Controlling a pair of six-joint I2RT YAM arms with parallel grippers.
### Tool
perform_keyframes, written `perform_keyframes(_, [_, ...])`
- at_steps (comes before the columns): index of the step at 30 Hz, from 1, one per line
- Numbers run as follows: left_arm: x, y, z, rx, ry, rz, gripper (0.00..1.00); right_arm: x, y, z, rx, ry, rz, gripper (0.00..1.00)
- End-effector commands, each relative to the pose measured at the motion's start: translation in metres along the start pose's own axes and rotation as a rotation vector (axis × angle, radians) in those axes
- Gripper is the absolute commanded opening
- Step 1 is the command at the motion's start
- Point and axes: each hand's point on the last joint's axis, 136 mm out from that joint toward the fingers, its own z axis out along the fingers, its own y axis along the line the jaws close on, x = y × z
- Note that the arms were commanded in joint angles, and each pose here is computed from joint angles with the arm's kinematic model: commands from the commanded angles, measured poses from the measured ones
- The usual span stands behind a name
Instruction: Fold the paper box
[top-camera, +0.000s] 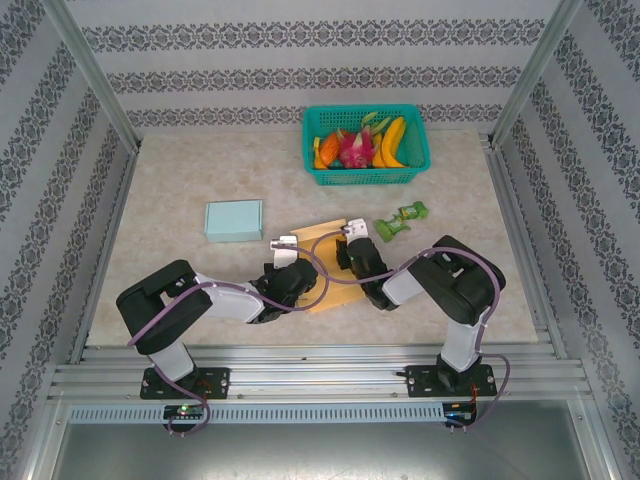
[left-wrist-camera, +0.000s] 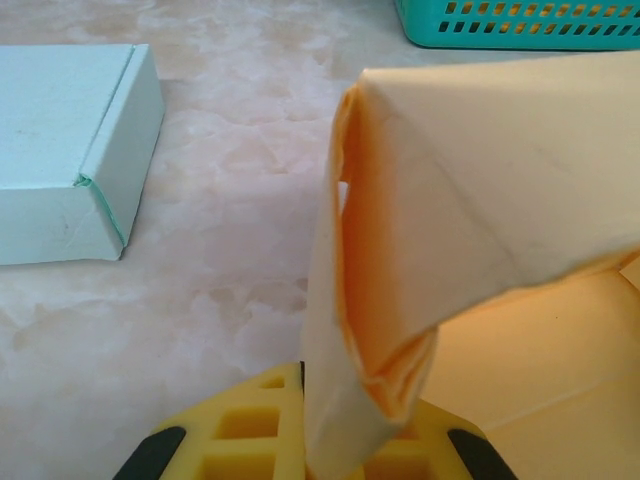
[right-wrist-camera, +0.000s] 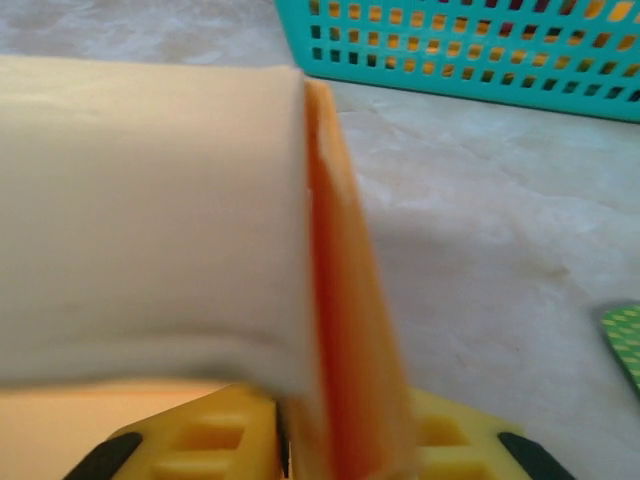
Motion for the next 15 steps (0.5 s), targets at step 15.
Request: perform_keyframes(15, [-0.002,0.012,0.004,-0.109,-0.023,0.02,0.0,0.002,0.003,-0.008,0.014,-0.021,-0.036,0.47])
